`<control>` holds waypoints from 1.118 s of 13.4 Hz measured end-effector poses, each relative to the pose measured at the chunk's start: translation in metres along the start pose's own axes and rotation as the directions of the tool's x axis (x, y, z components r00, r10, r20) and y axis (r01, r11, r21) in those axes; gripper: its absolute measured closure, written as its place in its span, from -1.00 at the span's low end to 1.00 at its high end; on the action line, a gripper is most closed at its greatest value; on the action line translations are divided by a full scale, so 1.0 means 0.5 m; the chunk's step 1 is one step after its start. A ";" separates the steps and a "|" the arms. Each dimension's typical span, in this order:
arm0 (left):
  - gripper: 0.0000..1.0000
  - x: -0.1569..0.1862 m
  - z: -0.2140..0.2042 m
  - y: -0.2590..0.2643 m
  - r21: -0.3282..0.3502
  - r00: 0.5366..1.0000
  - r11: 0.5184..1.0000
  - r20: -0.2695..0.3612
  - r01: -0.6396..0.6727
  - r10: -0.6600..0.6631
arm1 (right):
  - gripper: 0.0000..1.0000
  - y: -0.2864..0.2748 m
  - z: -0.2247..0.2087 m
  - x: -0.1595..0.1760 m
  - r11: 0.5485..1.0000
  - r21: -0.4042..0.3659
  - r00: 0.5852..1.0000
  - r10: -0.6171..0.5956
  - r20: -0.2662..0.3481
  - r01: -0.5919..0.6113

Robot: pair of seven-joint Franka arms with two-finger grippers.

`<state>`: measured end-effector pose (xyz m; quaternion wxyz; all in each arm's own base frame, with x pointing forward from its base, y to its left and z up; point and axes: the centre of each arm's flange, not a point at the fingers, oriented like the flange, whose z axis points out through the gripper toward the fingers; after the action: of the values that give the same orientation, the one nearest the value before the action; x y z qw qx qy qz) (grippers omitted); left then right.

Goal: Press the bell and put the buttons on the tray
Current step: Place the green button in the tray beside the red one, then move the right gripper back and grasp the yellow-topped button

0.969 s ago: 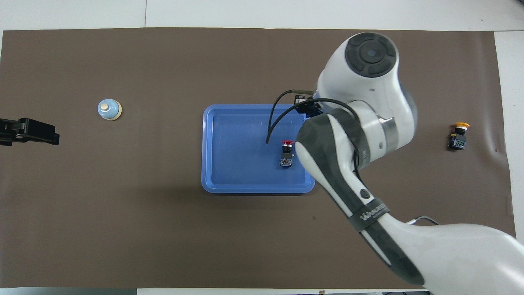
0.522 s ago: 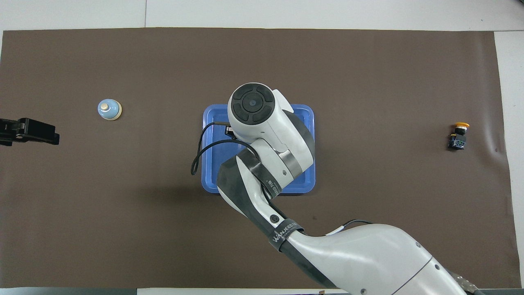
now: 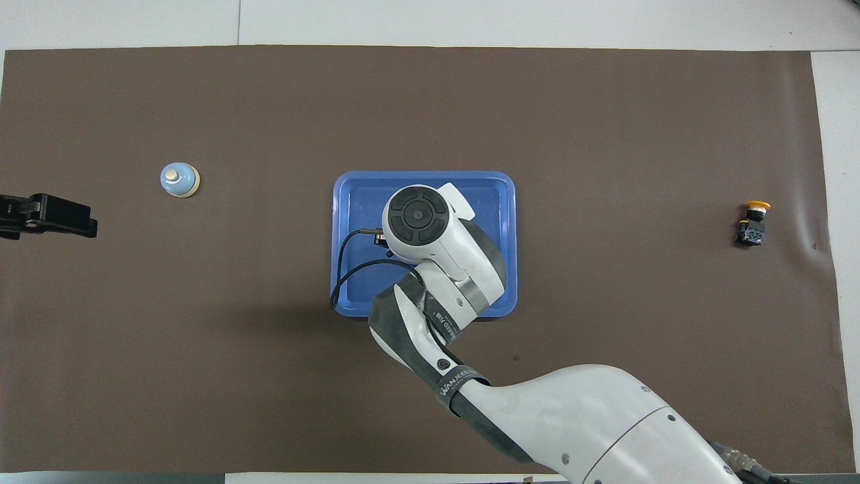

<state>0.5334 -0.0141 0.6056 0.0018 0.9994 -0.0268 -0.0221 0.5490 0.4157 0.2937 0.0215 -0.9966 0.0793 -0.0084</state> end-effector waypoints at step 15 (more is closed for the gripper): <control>-1.00 0.000 0.000 0.000 0.000 1.000 1.000 0.000 0.000 0.000 | -1.00 0.244 -0.270 0.210 0.956 -0.002 0.955 0.293 -0.041 -0.293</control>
<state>0.5334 -0.0141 0.6056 0.0018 0.9994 -0.0268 -0.0221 0.6308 0.2734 0.4246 0.0171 -0.9735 0.2265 -0.0251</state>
